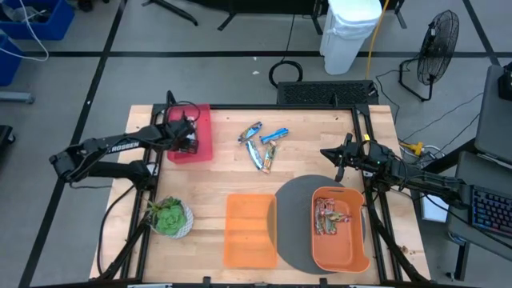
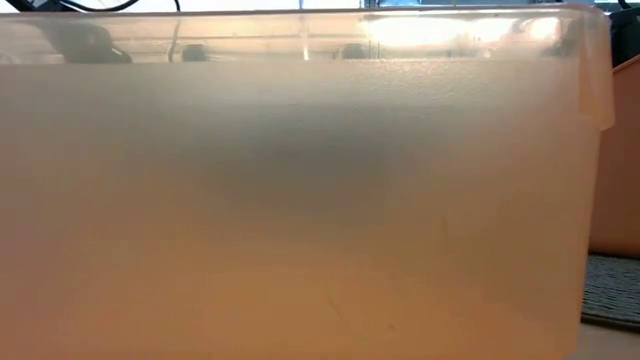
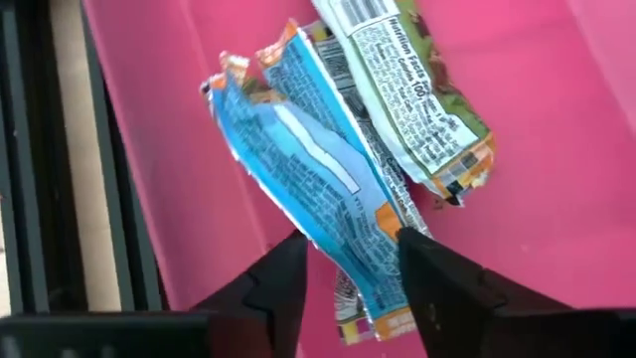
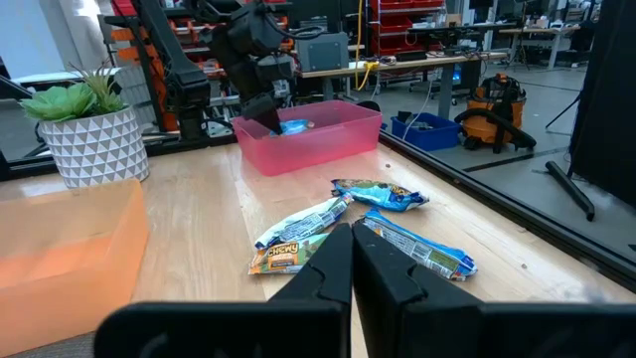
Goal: Pick and place Granola Bars by type
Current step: Put the top yellow granola bar into the red bin, then put the yellow granola bar into the red bin
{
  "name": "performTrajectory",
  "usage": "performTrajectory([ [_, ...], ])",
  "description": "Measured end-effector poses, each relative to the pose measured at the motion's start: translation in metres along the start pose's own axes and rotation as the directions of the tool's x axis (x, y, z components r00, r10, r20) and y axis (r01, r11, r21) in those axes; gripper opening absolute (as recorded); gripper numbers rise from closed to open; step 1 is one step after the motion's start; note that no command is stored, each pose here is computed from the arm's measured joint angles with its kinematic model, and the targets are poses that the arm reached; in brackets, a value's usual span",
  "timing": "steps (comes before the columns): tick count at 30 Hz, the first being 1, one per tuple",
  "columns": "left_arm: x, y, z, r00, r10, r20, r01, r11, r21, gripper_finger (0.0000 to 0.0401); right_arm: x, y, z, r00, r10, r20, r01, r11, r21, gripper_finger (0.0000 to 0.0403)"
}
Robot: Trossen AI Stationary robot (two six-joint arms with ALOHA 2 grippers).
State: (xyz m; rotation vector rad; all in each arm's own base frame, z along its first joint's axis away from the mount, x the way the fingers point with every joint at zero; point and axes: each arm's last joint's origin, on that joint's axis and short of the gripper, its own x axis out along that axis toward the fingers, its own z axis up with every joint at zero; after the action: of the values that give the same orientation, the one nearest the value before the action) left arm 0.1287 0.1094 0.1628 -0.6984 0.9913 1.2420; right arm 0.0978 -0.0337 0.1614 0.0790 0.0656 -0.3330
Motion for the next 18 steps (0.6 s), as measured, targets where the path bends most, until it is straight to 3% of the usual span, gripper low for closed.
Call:
performTrajectory([
  [6,-0.002,-0.007,0.001,0.998,-0.055,0.028,0.054,0.998,0.043,0.0196,0.0,0.0,0.0,1.0,0.0,0.0,0.0,1.0,0.0,0.0],
  [18,-0.041,-0.038,0.026,0.952,-0.277,0.13,0.256,0.954,0.156,0.02,0.0,0.0,0.0,1.0,0.0,0.0,0.0,1.0,0.0,0.0],
])
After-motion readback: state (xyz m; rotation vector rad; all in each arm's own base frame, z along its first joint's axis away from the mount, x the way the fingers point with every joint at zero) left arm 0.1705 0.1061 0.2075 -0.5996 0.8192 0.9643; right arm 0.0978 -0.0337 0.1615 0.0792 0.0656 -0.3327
